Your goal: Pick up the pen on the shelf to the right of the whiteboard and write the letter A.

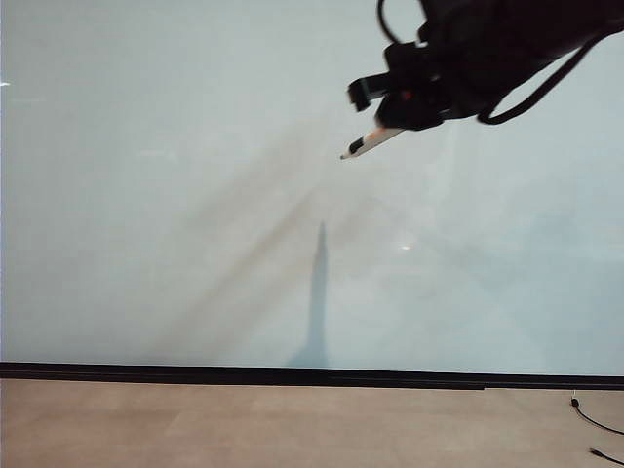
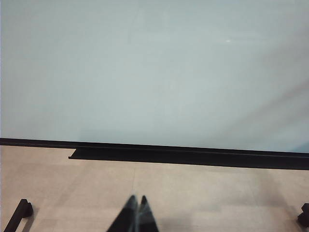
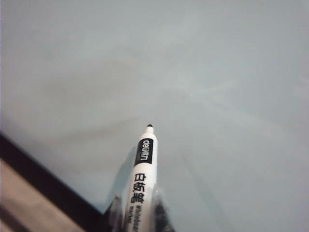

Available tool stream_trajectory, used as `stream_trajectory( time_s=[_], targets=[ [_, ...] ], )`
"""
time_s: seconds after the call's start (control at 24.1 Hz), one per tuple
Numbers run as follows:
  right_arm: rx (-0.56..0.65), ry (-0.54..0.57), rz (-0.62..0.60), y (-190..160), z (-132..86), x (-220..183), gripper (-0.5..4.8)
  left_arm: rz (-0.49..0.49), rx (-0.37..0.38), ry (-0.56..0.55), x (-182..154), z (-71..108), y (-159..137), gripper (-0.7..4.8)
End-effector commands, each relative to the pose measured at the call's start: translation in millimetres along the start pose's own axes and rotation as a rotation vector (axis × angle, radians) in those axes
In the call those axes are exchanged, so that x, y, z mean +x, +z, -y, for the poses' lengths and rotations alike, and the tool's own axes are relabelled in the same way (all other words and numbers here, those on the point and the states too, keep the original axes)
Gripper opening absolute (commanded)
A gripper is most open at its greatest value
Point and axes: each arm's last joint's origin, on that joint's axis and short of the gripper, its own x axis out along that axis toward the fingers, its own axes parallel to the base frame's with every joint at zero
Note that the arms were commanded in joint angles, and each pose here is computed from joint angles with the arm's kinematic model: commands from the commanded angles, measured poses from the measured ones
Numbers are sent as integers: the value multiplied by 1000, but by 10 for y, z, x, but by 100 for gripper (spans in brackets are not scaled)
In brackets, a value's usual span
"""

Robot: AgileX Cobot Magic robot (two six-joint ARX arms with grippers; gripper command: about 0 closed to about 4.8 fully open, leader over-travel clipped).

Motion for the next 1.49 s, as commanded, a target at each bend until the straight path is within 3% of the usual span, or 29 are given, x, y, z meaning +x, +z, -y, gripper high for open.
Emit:
stream_trajectory(
  time_s=[0.04, 0.17, 0.71, 1.49],
  targets=[
    [-12, 66, 31, 57, -35, 63, -9, 8, 4, 0, -2, 0, 14, -4],
    [-23, 108, 37, 72, -61, 139, -9, 8, 4, 0, -2, 0, 14, -5],
    [-154, 103, -46, 216, -13, 400, -9, 8, 4, 0, -2, 0, 14, -4],
    [-169, 51, -88, 206, 126, 442, -9, 8, 4, 0, -2, 0, 14, -5]
  ],
)
